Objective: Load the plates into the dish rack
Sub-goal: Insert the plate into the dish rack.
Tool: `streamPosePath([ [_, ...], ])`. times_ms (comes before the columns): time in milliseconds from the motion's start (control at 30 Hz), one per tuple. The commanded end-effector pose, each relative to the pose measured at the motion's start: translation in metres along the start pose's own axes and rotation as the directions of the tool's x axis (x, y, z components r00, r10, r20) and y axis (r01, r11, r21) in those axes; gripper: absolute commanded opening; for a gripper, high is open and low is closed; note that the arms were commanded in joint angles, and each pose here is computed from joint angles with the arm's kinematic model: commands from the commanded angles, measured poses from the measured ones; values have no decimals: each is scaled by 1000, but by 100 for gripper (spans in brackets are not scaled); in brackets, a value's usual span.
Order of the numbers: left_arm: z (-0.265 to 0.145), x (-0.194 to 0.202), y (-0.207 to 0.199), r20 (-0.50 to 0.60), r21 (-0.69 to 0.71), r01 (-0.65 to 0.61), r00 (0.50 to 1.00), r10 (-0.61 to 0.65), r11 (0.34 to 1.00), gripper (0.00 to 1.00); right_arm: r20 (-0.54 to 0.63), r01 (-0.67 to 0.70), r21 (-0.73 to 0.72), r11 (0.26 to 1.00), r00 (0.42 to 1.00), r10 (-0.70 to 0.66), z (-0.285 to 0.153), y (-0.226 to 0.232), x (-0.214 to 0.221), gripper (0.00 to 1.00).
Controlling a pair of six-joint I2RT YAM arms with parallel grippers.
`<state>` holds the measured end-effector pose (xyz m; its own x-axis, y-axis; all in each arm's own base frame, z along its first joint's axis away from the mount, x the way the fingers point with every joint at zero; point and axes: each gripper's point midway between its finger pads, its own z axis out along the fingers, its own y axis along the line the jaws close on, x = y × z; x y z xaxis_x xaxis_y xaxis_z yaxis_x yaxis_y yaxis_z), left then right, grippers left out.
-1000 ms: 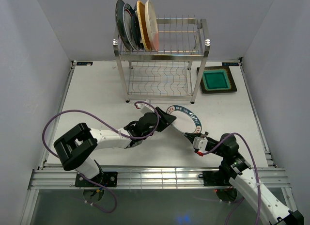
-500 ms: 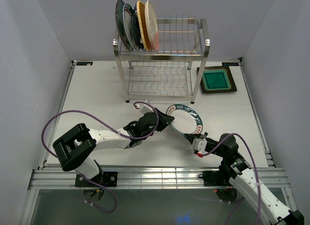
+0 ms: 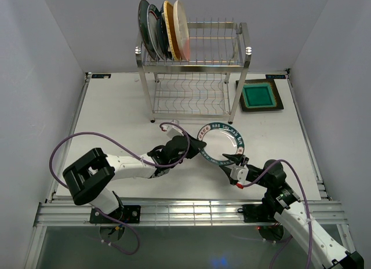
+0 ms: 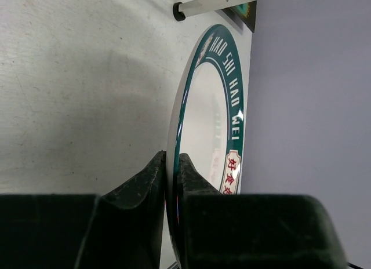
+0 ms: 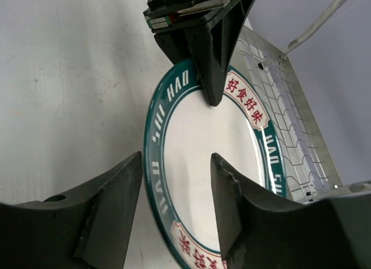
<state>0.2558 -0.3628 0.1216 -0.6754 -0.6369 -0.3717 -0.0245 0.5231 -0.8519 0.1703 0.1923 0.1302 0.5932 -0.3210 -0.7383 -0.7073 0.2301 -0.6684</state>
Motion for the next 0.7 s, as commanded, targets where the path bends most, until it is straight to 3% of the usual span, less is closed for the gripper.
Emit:
streamPosePath([
  [0,-11,-13,-24,42,68,17,999,-20,998,0,47,54,70,996,997,-57,-1,-24,-21,57],
  [200,-15,-22,-16,89,45,4,996,-8,999,0,47,53,79,995,997,-57,-1,-25,-20,67],
  [367,-30,-51,-5,219,-3,-24,975,24,1000,0,41,53,82,995,998,-57,-1,-25,-18,70],
  [667,-54,-78,-3,312,-44,-149,937,155,988,0,29,45,105,993,998,-48,-1,-28,-15,76],
])
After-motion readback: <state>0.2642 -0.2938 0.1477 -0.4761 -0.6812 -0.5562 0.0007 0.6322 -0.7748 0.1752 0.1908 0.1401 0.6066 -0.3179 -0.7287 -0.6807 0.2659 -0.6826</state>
